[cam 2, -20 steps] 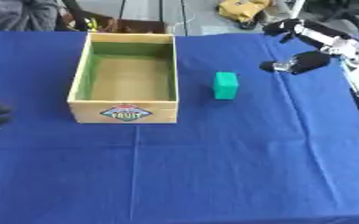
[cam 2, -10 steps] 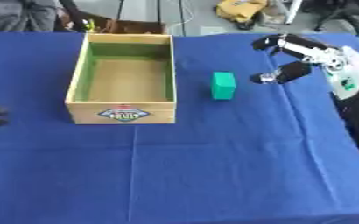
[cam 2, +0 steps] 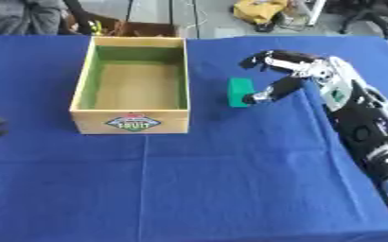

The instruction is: Pick up objects on the table and place them in the box.

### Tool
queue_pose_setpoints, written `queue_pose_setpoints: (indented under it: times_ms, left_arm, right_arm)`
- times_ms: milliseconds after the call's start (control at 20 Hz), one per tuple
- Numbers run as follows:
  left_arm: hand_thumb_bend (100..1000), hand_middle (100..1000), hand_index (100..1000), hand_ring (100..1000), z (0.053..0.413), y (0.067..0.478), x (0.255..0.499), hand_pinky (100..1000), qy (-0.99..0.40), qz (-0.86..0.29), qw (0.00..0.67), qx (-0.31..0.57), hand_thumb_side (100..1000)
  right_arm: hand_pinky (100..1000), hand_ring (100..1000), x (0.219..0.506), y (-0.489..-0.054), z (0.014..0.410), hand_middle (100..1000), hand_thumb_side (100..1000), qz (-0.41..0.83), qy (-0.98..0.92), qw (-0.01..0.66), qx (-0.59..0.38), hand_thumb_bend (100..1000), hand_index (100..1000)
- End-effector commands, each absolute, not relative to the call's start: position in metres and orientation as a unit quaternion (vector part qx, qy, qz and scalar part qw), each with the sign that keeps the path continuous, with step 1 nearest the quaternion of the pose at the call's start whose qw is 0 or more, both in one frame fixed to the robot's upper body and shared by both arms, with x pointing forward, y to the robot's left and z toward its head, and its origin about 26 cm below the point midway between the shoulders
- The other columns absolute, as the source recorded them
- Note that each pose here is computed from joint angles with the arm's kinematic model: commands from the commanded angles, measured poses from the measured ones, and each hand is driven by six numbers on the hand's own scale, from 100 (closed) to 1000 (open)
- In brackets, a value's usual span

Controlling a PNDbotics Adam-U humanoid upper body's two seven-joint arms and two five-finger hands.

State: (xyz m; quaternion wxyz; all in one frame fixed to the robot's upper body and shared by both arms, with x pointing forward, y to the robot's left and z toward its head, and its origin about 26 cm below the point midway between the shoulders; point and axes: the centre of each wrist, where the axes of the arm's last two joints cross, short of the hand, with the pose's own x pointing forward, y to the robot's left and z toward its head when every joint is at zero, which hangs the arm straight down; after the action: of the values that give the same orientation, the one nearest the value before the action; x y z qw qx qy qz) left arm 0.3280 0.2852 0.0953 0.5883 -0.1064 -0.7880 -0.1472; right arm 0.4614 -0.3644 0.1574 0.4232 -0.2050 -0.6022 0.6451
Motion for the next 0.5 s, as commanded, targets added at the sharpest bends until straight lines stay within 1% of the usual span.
queue_pose_setpoints:
  times_ms: [50, 300, 500]
  left_arm:
    - [380, 618, 680, 794, 0.1031, 0.2838, 0.3299, 833, -0.793, -0.156, 0.579, -0.108, 1000]
    - [379, 618, 680, 794, 0.1040, 0.2826, 0.3306, 833, -0.794, -0.157, 0.577, -0.109, 1000]
    - [379, 618, 680, 794, 0.1043, 0.2830, 0.3307, 833, -0.794, -0.157, 0.577, -0.109, 1000]
  right_arm:
    - [816, 912, 0.4653, -0.3627, 0.1732, 867, 608, 0.652, -0.601, 0.409, -0.215, 499, 953]
    - [822, 920, 0.4670, -0.3583, 0.1732, 872, 605, 0.658, -0.598, 0.404, -0.216, 504, 954]
    - [820, 912, 0.4668, -0.3581, 0.1674, 873, 579, 0.668, -0.582, 0.405, -0.225, 495, 959]
